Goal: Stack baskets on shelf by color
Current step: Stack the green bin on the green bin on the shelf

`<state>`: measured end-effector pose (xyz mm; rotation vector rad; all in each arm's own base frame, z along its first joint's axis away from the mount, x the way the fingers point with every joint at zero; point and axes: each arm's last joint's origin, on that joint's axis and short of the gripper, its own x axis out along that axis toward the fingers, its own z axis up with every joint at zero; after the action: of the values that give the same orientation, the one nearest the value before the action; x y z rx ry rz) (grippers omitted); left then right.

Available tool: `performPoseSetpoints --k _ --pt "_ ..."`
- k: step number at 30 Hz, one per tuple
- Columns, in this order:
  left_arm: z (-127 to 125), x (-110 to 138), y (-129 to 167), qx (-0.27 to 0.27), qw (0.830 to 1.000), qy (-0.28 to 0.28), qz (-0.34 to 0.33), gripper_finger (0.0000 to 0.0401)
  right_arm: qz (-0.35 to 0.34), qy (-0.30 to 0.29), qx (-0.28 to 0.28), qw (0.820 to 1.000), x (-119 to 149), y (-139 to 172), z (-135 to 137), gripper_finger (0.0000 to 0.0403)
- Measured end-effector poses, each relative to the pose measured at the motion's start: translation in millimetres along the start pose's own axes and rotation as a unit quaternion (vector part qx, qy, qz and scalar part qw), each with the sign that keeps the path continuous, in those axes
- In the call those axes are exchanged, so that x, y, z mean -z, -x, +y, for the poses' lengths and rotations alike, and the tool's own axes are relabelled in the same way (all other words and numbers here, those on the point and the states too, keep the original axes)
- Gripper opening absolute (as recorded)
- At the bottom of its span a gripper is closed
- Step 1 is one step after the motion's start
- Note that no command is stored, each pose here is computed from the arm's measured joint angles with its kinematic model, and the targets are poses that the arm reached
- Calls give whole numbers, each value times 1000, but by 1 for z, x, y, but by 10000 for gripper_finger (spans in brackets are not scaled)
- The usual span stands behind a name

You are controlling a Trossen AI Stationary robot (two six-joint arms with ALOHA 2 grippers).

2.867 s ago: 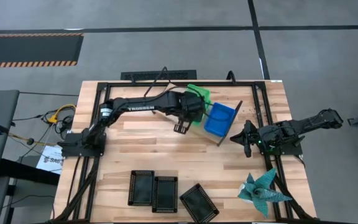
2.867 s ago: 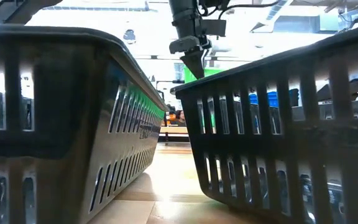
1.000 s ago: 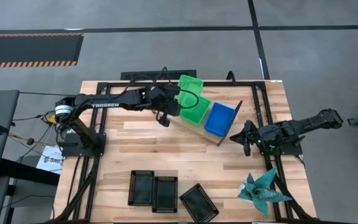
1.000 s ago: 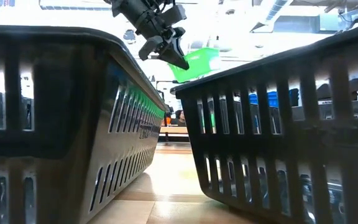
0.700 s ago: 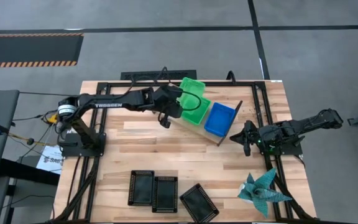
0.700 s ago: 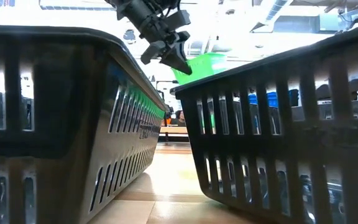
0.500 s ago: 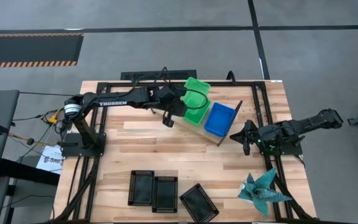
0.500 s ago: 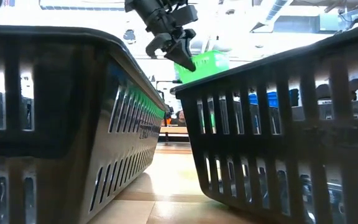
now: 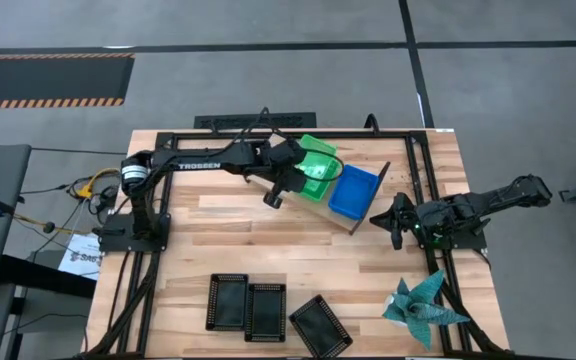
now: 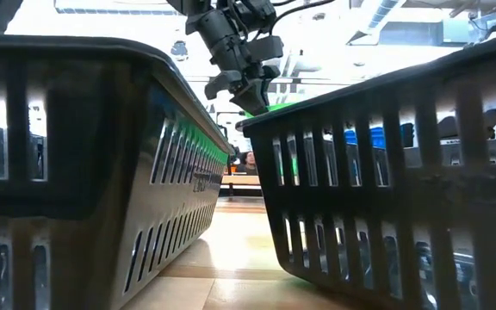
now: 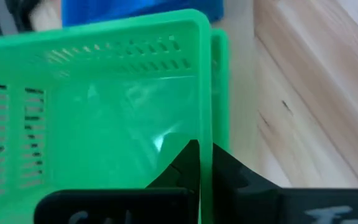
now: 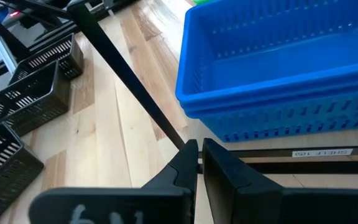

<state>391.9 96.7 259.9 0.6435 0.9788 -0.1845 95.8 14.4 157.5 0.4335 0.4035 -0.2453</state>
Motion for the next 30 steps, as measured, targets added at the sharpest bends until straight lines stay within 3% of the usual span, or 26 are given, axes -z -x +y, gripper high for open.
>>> performPoseSetpoints --k 18,30 --pt "-12 -17 -1 -1 999 -47 -23 0 5 4 3 1000 1 0 0 50" --pt "-12 -17 -1 -6 999 -32 -17 0 5 2 3 1000 1 0 -1 50"
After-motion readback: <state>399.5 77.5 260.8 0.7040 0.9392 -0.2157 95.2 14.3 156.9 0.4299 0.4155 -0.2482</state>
